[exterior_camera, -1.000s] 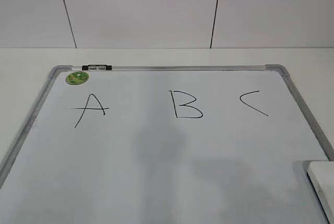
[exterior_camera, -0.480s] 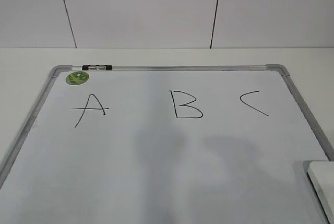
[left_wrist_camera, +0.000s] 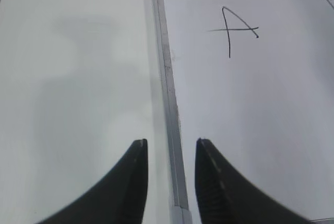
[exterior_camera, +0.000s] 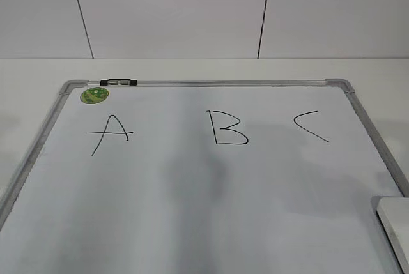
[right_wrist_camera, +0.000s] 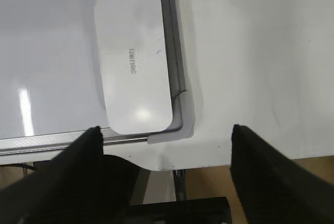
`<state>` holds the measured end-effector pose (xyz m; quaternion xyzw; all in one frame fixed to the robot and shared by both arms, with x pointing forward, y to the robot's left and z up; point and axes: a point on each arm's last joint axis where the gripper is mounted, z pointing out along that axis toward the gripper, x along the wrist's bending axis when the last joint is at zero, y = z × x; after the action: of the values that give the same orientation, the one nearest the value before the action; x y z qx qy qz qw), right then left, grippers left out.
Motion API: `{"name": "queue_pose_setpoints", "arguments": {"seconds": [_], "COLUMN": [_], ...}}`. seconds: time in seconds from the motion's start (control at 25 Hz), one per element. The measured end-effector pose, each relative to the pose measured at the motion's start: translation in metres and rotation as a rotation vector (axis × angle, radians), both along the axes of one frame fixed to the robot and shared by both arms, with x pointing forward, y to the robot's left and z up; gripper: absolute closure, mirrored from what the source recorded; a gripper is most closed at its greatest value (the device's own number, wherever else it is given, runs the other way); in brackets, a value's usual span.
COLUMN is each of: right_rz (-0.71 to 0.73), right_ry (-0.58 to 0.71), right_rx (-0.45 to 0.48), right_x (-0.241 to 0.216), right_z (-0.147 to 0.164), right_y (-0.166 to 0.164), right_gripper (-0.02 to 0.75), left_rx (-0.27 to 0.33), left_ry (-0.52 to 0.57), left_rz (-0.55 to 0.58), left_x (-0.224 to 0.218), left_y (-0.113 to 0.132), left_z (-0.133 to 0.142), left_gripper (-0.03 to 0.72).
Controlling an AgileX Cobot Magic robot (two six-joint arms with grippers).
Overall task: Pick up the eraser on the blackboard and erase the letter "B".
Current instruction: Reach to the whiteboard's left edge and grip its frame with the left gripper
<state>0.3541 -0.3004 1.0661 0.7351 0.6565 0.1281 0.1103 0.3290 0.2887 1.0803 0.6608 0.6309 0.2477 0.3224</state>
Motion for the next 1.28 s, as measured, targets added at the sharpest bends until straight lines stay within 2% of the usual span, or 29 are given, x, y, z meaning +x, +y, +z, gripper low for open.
{"name": "queue_pose_setpoints", "arguments": {"seconds": [0.32, 0.48, 0.68, 0.92, 1.28], "right_rz": [-0.002, -0.002, -0.002, -0.002, -0.004], "right_ry": [0.079, 0.097, 0.097, 0.097, 0.097], "right_rx": [0.003, 0.004, 0.004, 0.005, 0.006], "right_x": [0.033, 0.036, 0.036, 0.036, 0.036], "right_z": [0.001, -0.001, -0.001, -0.001, -0.001], "right_y": [-0.001, -0.001, -0.001, -0.001, -0.001], "right_gripper": [0.154, 0.154, 0.154, 0.154, 0.154], "left_rx": [0.024, 0.038, 0.080, 0.101, 0.115], "left_ry": [0.254, 0.390, 0.517, 0.611, 0.670], "left_rz": [-0.001, -0.003, -0.001, -0.003, -0.004], "left_x": [0.075, 0.113, 0.159, 0.202, 0.245], "left_y": [-0.008, -0.012, -0.014, -0.018, -0.022], "left_z": [0.010, 0.001, -0.023, -0.051, -0.097], "left_gripper": [0.447, 0.447, 0.447, 0.447, 0.447]}}
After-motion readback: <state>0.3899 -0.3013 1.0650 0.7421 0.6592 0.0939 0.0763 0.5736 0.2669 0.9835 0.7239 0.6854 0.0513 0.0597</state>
